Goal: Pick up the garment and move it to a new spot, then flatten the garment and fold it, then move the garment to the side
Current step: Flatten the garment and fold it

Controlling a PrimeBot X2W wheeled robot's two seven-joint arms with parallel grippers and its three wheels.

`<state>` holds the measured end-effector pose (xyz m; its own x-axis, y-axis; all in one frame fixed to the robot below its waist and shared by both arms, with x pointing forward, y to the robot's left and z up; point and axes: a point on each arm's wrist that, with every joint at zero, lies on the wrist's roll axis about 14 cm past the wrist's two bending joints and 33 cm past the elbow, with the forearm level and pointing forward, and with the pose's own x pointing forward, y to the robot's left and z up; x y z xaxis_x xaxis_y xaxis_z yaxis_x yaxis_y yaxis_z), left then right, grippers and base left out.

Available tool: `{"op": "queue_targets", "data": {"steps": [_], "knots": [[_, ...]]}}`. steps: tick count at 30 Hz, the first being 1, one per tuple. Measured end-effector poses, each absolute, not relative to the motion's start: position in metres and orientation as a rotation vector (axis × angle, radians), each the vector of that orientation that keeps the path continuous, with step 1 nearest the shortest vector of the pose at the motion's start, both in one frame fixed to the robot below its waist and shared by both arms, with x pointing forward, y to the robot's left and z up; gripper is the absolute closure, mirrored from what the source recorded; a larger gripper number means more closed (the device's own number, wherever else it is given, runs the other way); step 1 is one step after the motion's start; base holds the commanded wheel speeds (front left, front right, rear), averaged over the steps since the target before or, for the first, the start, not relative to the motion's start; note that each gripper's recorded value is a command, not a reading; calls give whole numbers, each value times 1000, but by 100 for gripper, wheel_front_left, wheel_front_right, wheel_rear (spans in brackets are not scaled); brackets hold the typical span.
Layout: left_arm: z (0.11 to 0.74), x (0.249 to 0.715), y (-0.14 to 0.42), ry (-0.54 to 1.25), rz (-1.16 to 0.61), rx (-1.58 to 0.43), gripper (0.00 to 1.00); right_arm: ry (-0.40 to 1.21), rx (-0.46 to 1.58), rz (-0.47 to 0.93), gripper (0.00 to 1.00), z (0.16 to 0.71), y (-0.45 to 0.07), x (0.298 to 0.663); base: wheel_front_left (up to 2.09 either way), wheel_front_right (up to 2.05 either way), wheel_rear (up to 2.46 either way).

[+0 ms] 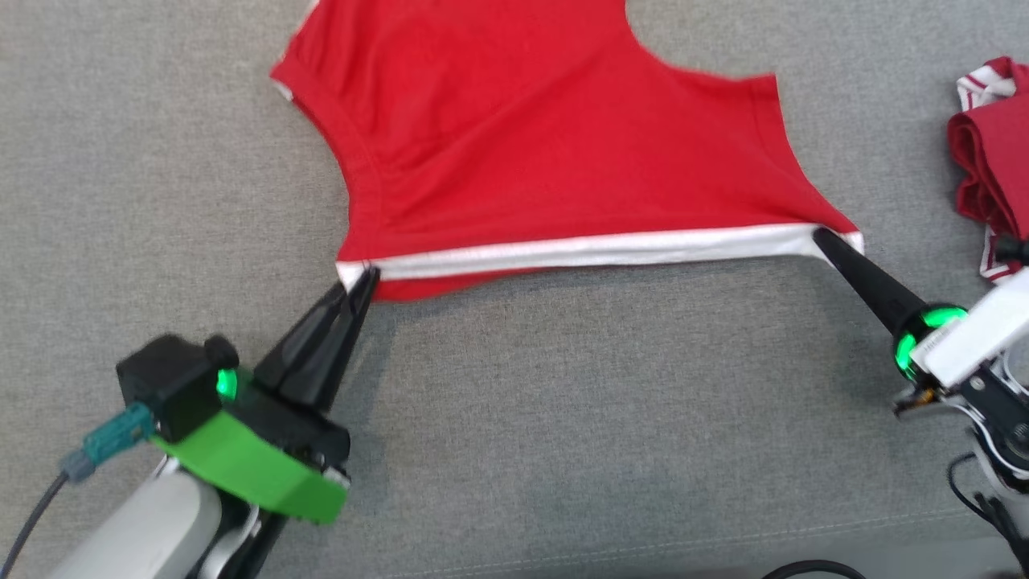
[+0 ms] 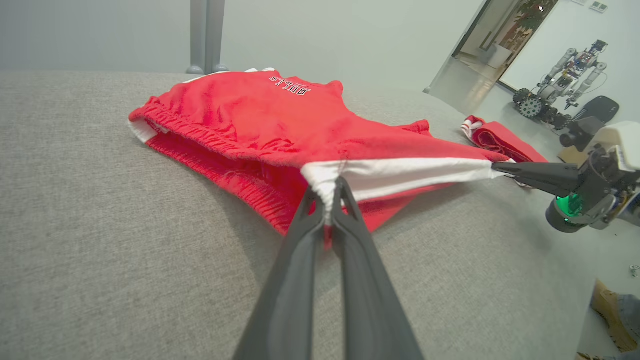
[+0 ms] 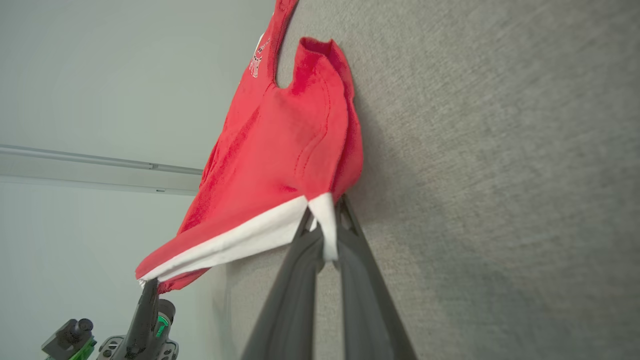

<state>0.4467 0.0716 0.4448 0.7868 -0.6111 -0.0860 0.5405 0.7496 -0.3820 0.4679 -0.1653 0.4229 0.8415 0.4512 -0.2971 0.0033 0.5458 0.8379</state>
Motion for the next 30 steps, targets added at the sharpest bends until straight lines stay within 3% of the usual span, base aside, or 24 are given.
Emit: {"op": "queue_targets", "data": {"steps": [7, 12, 20, 24, 30], "knots": [[473, 374, 66, 283, -600, -517, 100, 604, 954, 224, 100, 431, -204, 406, 0, 0, 0], [476, 347, 52, 341, -555, -657, 100, 571, 972, 279, 100, 456, -200, 394, 0, 0, 0], [471, 365, 33, 348, -568, -765, 100, 470, 929, 506, 100, 510, -175, 453, 0, 0, 0], [471, 400, 28, 308, -596, -735, 100, 567, 836, 537, 100, 487, -169, 506, 0, 0, 0], [488, 433, 52, 203, -497, -766, 100, 649, 733, 542, 100, 461, -150, 570, 0, 0, 0]]}}
